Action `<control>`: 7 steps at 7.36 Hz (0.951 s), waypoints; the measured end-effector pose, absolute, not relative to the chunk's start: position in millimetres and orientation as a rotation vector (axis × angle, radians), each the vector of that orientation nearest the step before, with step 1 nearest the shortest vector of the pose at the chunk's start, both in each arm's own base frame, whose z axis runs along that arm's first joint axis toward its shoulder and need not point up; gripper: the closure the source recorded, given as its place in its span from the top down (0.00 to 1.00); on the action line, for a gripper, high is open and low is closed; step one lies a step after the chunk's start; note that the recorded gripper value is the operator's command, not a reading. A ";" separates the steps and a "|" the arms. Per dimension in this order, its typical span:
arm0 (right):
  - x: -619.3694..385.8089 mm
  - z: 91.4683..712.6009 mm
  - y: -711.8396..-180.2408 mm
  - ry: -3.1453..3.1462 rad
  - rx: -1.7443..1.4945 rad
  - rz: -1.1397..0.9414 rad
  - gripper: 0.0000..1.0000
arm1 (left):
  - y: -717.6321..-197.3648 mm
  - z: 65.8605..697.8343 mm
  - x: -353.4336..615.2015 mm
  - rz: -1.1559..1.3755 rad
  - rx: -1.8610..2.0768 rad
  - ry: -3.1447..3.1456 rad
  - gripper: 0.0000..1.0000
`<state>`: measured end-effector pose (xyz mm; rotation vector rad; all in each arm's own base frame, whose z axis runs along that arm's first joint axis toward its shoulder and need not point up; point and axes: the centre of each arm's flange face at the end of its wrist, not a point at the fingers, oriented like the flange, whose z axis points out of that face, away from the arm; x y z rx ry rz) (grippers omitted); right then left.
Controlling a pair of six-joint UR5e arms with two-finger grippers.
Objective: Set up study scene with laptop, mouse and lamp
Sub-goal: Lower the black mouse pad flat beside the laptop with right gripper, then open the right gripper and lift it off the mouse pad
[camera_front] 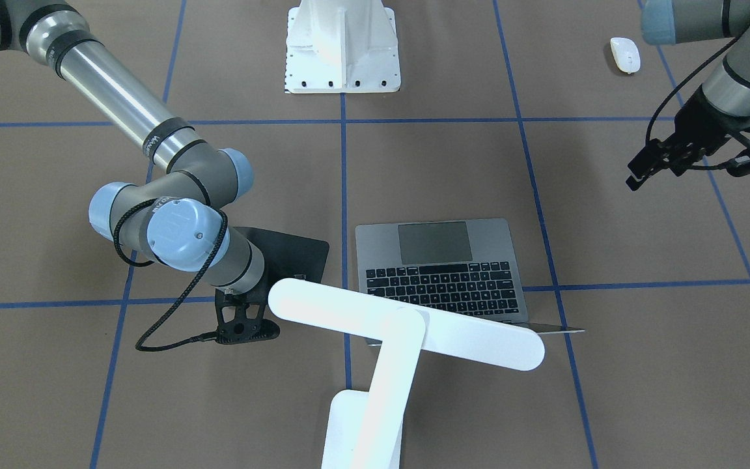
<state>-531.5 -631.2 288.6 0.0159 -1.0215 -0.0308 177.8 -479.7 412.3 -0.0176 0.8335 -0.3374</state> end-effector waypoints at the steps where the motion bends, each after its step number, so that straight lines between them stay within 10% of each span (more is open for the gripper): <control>1: -532.4 282.3 -631.9 -1.027 0.025 -0.035 0.00 | -480.7 411.7 178.1 -0.338 -0.017 0.834 1.00; 2: -533.8 278.5 -631.6 -1.030 0.031 -0.041 0.00 | -481.8 411.1 178.5 -0.338 -0.016 0.835 1.00; 3: -534.4 277.0 -631.4 -1.032 0.034 -0.045 0.67 | -482.6 410.8 178.4 -0.338 -0.015 0.836 1.00; 4: -534.7 275.3 -631.3 -1.034 0.039 -0.047 1.00 | -483.2 410.9 177.8 -0.339 -0.015 0.835 1.00; 7: -532.2 267.6 -633.9 -1.041 0.083 -0.044 1.00 | -486.4 410.1 175.8 -0.345 -0.011 0.836 1.00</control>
